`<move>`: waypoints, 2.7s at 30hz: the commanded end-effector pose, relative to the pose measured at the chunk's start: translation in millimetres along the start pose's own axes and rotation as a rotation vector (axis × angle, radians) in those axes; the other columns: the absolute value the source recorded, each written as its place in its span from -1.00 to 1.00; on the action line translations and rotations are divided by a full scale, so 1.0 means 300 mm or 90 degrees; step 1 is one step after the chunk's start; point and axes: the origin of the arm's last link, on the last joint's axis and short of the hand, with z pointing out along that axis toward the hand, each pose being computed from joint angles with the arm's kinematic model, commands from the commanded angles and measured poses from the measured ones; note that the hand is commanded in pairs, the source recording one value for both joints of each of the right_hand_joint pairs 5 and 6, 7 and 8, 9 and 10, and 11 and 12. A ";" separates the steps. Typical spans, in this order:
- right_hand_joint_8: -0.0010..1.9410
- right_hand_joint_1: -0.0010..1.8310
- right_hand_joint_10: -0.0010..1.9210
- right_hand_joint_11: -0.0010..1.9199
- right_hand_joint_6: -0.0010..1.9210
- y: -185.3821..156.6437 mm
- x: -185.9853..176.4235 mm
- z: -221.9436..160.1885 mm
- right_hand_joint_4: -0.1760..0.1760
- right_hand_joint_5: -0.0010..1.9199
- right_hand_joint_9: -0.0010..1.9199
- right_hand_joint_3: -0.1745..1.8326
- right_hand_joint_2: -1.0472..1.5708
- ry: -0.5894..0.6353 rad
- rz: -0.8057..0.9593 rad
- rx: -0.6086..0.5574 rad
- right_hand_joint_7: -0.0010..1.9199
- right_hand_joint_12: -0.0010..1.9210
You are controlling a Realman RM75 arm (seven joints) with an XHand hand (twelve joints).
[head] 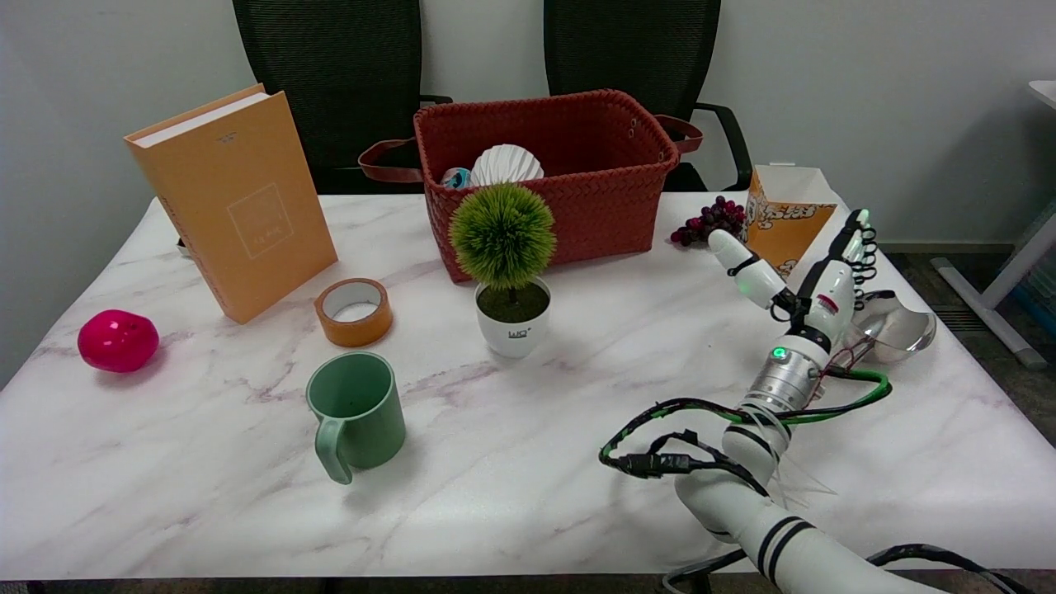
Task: Pick up the popcorn box.
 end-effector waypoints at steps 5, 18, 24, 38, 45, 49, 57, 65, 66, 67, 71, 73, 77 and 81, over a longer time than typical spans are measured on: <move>-1.00 -0.20 -1.00 -1.00 -1.00 0.044 -0.079 0.079 0.00 -1.00 -1.00 -0.90 0.08 0.032 0.022 -0.085 -1.00 -1.00; -1.00 -0.24 -1.00 -1.00 -1.00 -0.013 -0.139 0.131 0.00 -1.00 -1.00 -0.97 0.07 0.013 0.045 -0.085 -1.00 -1.00; -1.00 -0.24 -1.00 -1.00 -1.00 -0.031 -0.160 0.145 0.00 -1.00 -1.00 -0.97 0.07 0.007 0.060 -0.086 -1.00 -1.00; -1.00 -0.26 -1.00 -1.00 -1.00 -0.016 -0.167 0.148 0.00 -1.00 -1.00 -0.99 0.09 0.002 0.069 -0.101 -1.00 -1.00; -1.00 -0.26 -1.00 -1.00 -1.00 -0.001 -0.148 0.142 0.00 -1.00 -1.00 -1.00 0.10 0.018 0.067 -0.105 -1.00 -1.00; -1.00 -0.26 -1.00 -1.00 -1.00 0.008 -0.126 0.136 0.00 -1.00 -1.00 -1.00 0.11 0.039 0.064 -0.103 -1.00 -1.00; -1.00 -0.26 -1.00 -1.00 -1.00 0.022 -0.084 0.129 0.00 -1.00 -1.00 -1.00 0.11 0.083 0.061 -0.106 -1.00 -1.00; -1.00 -0.25 -1.00 -1.00 -1.00 0.025 -0.091 0.142 0.00 -1.00 -1.00 -1.00 0.12 0.080 0.066 -0.118 -1.00 -1.00; -1.00 -0.25 -1.00 -1.00 -1.00 0.021 -0.095 0.147 0.00 -1.00 -1.00 -1.00 0.12 0.077 0.068 -0.117 -1.00 -1.00; -1.00 -0.25 -1.00 -1.00 -1.00 0.020 -0.097 0.150 0.00 -1.00 -1.00 -1.00 0.12 0.075 0.069 -0.118 -1.00 -1.00; -1.00 -0.25 -1.00 -1.00 -1.00 0.017 -0.114 0.166 0.00 -1.00 -1.00 -1.00 0.12 0.055 0.109 -0.118 -1.00 -1.00; -1.00 -0.25 -1.00 -1.00 -1.00 0.022 -0.120 0.177 0.00 -1.00 -1.00 -1.00 0.11 0.042 0.145 -0.115 -1.00 -1.00; -1.00 -0.24 -1.00 -1.00 -1.00 0.034 -0.132 0.197 0.00 -1.00 -1.00 -0.97 0.09 0.011 0.207 -0.110 -1.00 -1.00; -1.00 -0.25 -1.00 -1.00 -1.00 0.022 -0.145 0.207 0.00 -1.00 -1.00 -0.95 0.08 -0.003 0.212 -0.107 -1.00 -1.00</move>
